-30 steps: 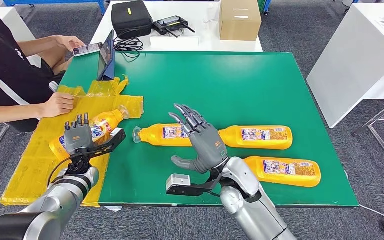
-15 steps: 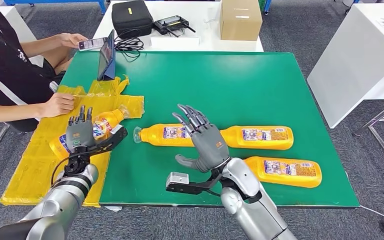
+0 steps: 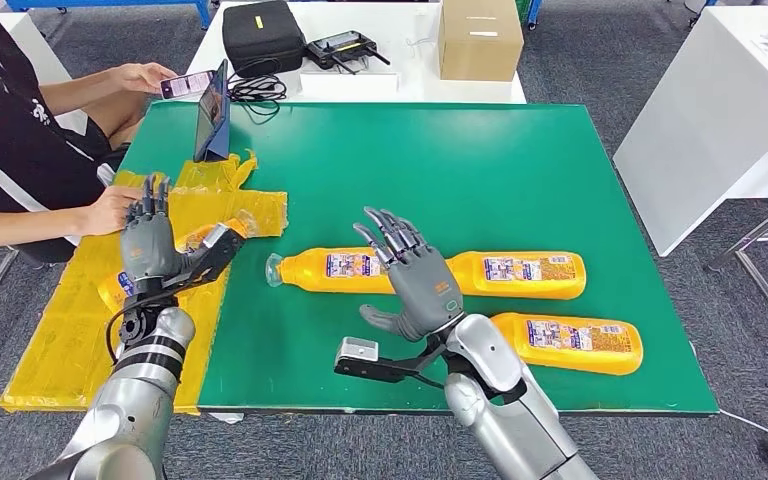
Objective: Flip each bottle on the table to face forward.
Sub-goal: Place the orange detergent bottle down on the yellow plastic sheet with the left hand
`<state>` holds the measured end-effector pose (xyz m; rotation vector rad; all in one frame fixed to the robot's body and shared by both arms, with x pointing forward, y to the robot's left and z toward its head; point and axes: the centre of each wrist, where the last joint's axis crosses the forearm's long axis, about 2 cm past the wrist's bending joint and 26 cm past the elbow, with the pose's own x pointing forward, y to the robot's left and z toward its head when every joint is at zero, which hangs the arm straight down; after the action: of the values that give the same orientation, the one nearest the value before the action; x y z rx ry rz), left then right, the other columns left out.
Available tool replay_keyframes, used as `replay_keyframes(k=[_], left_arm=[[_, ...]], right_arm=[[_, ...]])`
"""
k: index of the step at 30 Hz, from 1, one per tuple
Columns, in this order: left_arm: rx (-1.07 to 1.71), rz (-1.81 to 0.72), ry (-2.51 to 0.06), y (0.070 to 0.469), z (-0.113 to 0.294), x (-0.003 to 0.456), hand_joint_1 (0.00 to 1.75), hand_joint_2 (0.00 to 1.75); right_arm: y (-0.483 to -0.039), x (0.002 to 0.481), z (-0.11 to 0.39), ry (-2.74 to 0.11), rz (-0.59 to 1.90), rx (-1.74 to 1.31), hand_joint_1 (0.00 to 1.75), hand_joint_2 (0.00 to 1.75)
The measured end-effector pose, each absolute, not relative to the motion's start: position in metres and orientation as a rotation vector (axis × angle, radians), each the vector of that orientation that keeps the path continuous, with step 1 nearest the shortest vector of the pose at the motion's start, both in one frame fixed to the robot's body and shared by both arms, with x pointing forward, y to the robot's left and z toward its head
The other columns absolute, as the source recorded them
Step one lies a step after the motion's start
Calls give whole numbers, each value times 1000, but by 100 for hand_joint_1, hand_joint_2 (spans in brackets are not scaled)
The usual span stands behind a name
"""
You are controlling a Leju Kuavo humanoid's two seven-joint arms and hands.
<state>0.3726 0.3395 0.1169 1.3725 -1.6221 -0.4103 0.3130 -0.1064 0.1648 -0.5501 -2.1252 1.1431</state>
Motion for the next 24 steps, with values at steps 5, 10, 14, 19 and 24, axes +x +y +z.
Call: replay_keyframes(k=[5,10,14,19,24], left_arm=[[1385,-344,-1625,340,119,370,0,175],[1037,161,-1820,320,129,376,0,175],[667,284,-1960,284,151,382,0,175],[517,290,-2046,267,163,382,0,175],[386,278,-2129,247,175,376,0,175]], right_arm=[[-107,314,164,-2118,1145,-556,0,175],[-117,340,161,-1980,1215,-610,0,175],[-124,375,166,-1840,1293,-639,0,175],[-126,387,163,-1764,1321,-628,0,175],[-131,399,159,-1678,1318,-613,0,175]])
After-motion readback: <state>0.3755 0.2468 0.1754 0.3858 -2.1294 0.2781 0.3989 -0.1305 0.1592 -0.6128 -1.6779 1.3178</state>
